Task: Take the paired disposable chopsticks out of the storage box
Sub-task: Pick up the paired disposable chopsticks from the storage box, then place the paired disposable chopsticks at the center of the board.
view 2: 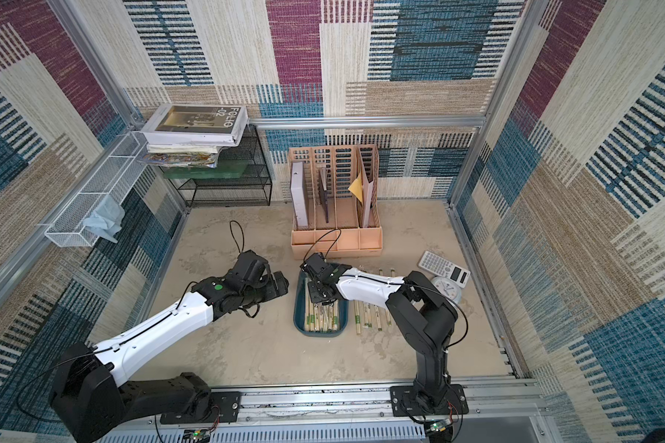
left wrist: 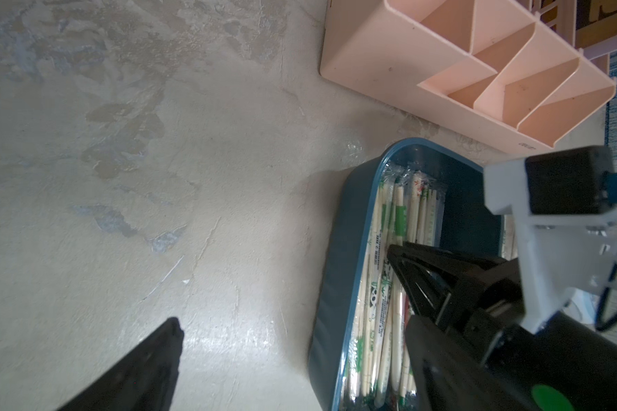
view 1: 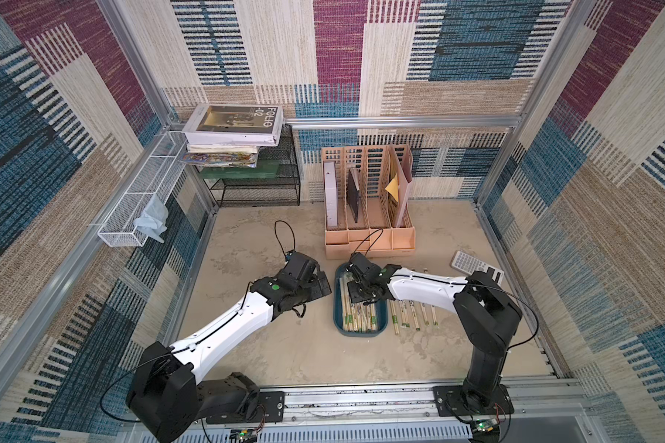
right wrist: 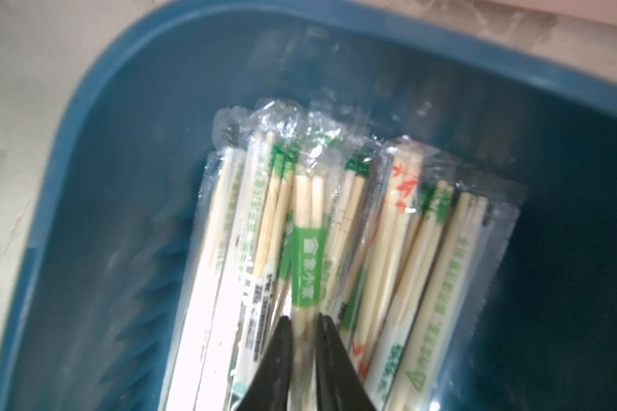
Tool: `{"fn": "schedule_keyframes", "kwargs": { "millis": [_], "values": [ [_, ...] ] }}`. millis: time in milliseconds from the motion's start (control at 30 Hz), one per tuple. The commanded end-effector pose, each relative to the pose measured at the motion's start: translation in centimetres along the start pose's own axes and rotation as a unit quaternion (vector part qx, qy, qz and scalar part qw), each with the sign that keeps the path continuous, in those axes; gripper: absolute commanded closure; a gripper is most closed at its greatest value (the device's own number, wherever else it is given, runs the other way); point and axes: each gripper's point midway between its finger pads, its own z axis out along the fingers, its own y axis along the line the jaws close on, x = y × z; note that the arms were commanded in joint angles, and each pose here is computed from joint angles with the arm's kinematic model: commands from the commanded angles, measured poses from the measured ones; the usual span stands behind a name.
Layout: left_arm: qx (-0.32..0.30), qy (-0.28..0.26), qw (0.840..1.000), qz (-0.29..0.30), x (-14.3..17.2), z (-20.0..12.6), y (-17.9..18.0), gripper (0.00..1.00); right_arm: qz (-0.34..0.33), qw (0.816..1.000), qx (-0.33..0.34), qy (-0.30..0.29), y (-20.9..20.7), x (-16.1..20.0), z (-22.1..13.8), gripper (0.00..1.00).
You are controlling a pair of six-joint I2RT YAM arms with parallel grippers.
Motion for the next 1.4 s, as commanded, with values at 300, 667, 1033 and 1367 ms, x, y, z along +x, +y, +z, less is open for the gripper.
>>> {"fn": "schedule_keyframes", "kwargs": {
  "millis": [300,667,1033,1367],
  "values": [
    [0.007,-0.009,1.0,-0.004,-0.5,-0.3,-0.1,0.01,0.017,0.999,-0.022,-0.033,0.4,-2.1,-2.9,0.83],
    [0.01,-0.009,1.0,-0.003,-0.6,-0.3,-0.2,0.01,0.035,0.996,-0.033,-0.072,0.0,-4.9,-5.6,0.84],
    [0.017,-0.004,1.0,-0.001,-0.5,-0.1,-0.5,0.01,0.053,0.992,-0.038,-0.112,-1.6,-7.4,-8.6,0.84],
    [0.018,-0.001,1.0,-0.001,-0.4,0.1,-0.7,0.01,0.054,0.992,-0.044,-0.108,-1.4,-7.0,-8.3,0.87]
  ]
}}
